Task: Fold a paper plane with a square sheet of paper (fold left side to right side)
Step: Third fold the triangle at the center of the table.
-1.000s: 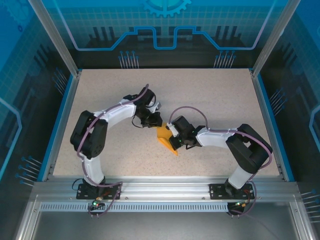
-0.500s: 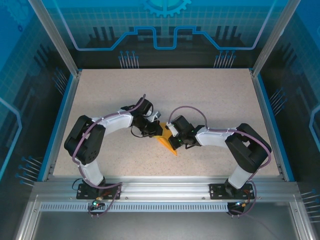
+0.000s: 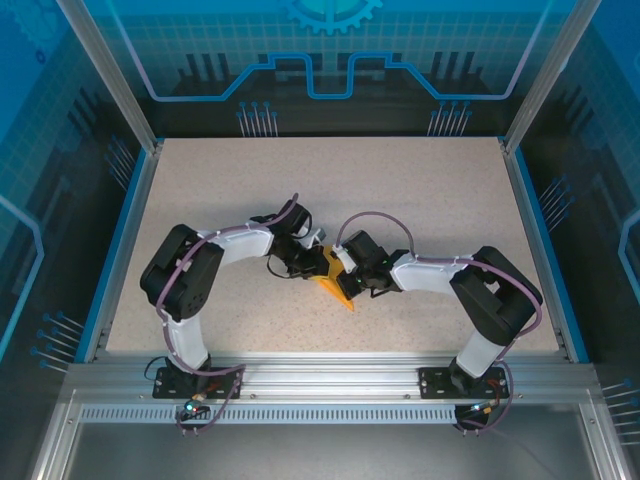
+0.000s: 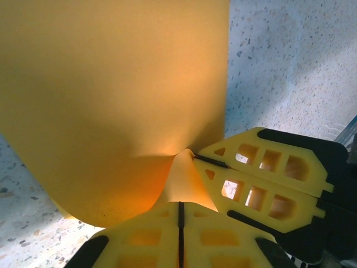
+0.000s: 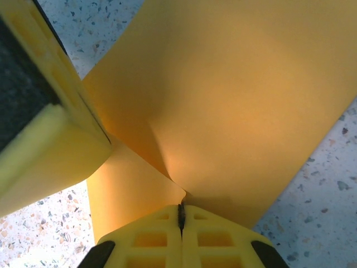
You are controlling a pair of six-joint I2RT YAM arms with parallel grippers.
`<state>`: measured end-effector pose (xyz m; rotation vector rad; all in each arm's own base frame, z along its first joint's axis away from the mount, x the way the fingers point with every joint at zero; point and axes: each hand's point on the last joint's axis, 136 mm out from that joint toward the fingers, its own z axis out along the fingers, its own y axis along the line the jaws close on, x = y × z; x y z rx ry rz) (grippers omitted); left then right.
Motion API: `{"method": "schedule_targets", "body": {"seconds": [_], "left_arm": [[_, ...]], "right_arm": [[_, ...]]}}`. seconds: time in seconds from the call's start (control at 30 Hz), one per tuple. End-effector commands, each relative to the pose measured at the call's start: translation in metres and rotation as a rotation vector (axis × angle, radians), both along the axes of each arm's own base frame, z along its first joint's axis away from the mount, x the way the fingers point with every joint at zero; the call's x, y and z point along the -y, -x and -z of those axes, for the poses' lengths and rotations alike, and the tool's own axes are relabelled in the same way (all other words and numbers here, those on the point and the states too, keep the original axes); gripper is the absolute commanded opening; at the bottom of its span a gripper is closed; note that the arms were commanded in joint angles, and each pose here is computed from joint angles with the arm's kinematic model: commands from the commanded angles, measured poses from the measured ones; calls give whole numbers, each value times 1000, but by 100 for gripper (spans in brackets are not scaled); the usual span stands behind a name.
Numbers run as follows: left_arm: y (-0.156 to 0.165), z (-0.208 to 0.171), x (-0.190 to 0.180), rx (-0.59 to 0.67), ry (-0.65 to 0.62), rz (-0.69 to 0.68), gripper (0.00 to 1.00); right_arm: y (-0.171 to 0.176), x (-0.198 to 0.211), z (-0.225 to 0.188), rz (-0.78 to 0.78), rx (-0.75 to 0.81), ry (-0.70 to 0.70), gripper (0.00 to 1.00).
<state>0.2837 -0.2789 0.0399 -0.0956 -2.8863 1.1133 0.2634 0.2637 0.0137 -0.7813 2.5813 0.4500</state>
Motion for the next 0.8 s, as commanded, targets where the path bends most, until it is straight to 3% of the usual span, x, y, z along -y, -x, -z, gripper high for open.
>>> {"method": "schedule_targets", "body": {"seconds": [0.0, 0.77], "left_arm": [[4, 8, 2, -14, 0, 17, 10], [5, 33, -8, -33, -85, 12, 9]], "right_arm": [[29, 18, 30, -29, -123, 106, 0], [28, 19, 28, -25, -116, 113, 0]]}}
